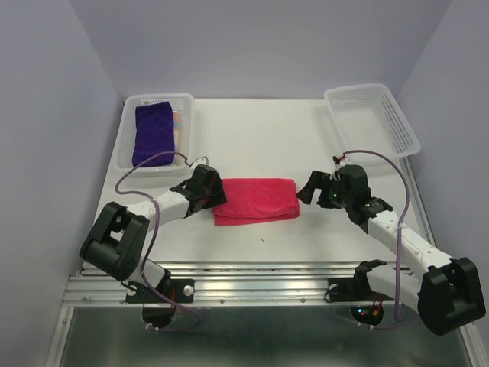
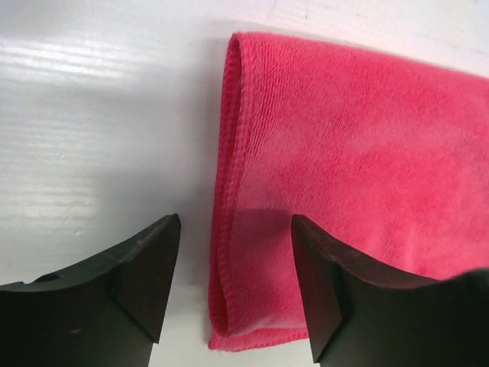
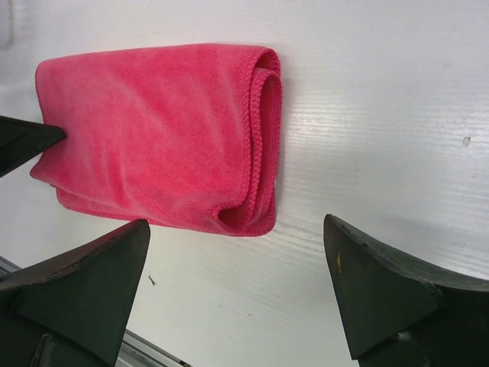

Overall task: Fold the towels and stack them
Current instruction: Neatly place the folded towel into the bin

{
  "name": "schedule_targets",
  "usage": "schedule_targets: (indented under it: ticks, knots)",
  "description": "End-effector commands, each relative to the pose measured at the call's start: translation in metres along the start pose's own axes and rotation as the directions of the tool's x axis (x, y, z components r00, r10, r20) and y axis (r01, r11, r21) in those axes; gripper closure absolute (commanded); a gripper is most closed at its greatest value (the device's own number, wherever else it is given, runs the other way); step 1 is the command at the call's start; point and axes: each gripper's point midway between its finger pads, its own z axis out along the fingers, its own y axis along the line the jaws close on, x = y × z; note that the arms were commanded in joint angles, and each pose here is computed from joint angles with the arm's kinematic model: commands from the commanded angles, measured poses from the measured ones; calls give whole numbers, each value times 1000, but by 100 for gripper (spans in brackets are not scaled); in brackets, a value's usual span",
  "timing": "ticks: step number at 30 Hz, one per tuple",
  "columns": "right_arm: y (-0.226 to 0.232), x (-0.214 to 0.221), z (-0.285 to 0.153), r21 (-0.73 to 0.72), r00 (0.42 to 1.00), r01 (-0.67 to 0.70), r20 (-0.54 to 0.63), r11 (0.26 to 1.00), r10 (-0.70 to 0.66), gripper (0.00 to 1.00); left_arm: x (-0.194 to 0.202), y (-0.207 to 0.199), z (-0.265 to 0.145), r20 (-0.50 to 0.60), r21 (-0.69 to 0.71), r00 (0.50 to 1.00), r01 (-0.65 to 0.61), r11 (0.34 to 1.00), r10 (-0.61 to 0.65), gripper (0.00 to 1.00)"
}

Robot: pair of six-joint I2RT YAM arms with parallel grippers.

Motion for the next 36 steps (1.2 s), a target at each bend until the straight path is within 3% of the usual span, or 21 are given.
schedule_targets:
  ticks: [1, 7, 8, 9, 12, 16, 18, 22, 26, 30, 33, 34, 36]
  knots:
    - [3, -12, 0, 5, 999, 26, 43, 1000, -26, 0, 13, 21, 10, -57, -135, 997, -53, 989, 46, 37]
    - [2, -10, 0, 4, 999, 39, 37, 999, -39, 0, 25, 15, 16, -93, -196, 989, -131, 972, 115, 44]
    - [1, -9, 0, 4, 999, 39, 35, 999, -39, 0, 28, 15, 18, -106, -217, 987, -144, 965, 124, 54]
    - [1, -9, 0, 4, 999, 41, 35, 999, -41, 0, 31, 19, 19, -115, -237, 986, -147, 960, 122, 54]
    - [0, -8, -1, 9, 998, 46, 33, 999, -46, 0, 34, 19, 20, -126, -263, 983, -162, 951, 132, 68]
    - [0, -9, -3, 10, 998, 58, 38, 998, -58, 0, 31, 18, 21, -119, -275, 982, -175, 945, 147, 100]
    - [0, -10, -4, 9, 997, 64, 44, 998, -65, 0, 25, 19, 21, -113, -292, 978, -200, 935, 174, 100]
    - [2, -12, -6, 4, 995, 76, 56, 997, -76, 0, -27, 23, 4, 5, -410, 958, -259, 875, 286, 100]
    - [3, -13, -7, -6, 995, 86, 60, 996, -85, 0, -82, 28, -38, 94, -520, 894, -332, 787, 439, 100]
    - [6, -11, -5, -22, 995, 89, 48, 996, -88, 0, -112, 9, -58, 155, -479, 818, -429, 766, 554, 100]
    - [9, -13, -5, -33, 995, 94, 43, 995, -93, 0, -138, 29, -85, 177, -632, 762, -397, 666, 623, 100]
    - [11, -14, -5, -42, 995, 96, 44, 994, -95, 0, -139, 42, -93, 114, -674, 710, -459, 579, 695, 100]
    - [15, -14, -5, -63, 995, 99, 39, 993, -97, 0, -151, 47, -105, 124, -708, 653, -470, 528, 747, 100]
